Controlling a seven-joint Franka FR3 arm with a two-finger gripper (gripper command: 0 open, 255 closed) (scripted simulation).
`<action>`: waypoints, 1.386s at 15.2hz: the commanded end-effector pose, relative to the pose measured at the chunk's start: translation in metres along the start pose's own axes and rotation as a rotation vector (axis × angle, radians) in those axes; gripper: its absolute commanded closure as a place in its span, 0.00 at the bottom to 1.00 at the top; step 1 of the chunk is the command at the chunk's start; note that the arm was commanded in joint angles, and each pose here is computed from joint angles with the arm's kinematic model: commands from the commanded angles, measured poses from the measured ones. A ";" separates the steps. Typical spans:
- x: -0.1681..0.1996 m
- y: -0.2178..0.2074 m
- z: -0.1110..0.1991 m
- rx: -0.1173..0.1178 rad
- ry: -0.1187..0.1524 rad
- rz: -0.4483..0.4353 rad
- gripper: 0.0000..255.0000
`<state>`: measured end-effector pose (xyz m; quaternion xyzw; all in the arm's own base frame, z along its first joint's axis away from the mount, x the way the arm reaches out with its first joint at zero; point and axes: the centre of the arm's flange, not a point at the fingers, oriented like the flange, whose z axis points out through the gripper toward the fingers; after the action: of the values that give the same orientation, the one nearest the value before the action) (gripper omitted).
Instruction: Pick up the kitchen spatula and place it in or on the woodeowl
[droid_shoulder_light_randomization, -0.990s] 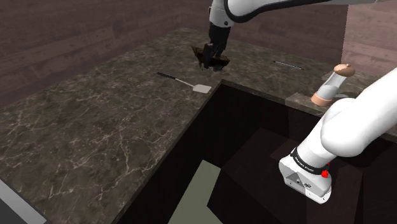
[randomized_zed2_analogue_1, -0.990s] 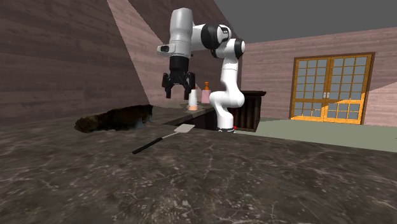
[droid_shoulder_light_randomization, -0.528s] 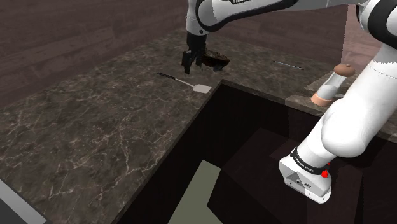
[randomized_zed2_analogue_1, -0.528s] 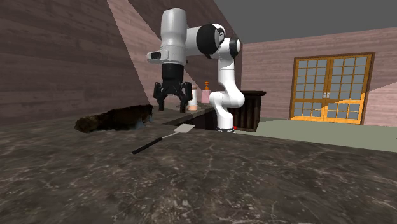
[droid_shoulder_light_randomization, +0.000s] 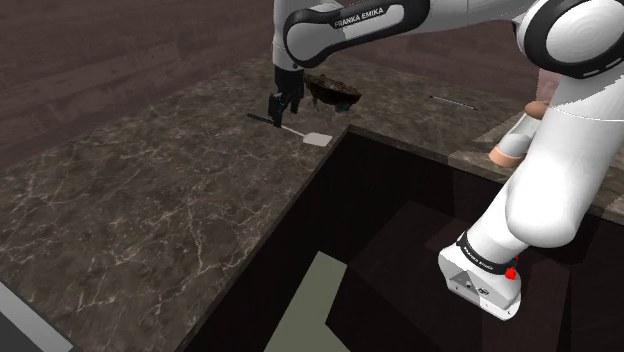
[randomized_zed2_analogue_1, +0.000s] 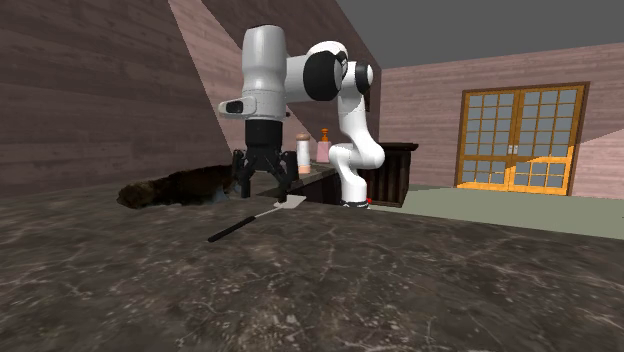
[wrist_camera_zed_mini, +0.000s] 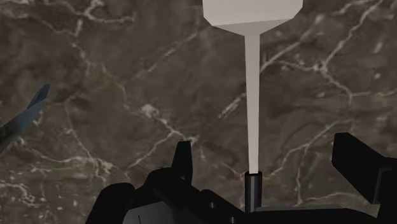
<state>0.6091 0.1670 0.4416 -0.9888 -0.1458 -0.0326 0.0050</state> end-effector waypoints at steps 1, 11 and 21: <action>0.000 -0.001 0.011 0.000 0.000 0.000 0.00; 0.000 -0.001 0.019 0.000 0.000 0.000 0.00; 0.000 -0.001 0.019 0.000 0.000 0.000 1.00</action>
<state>0.6098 0.1680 0.4226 -0.9887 -0.1459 -0.0329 0.0051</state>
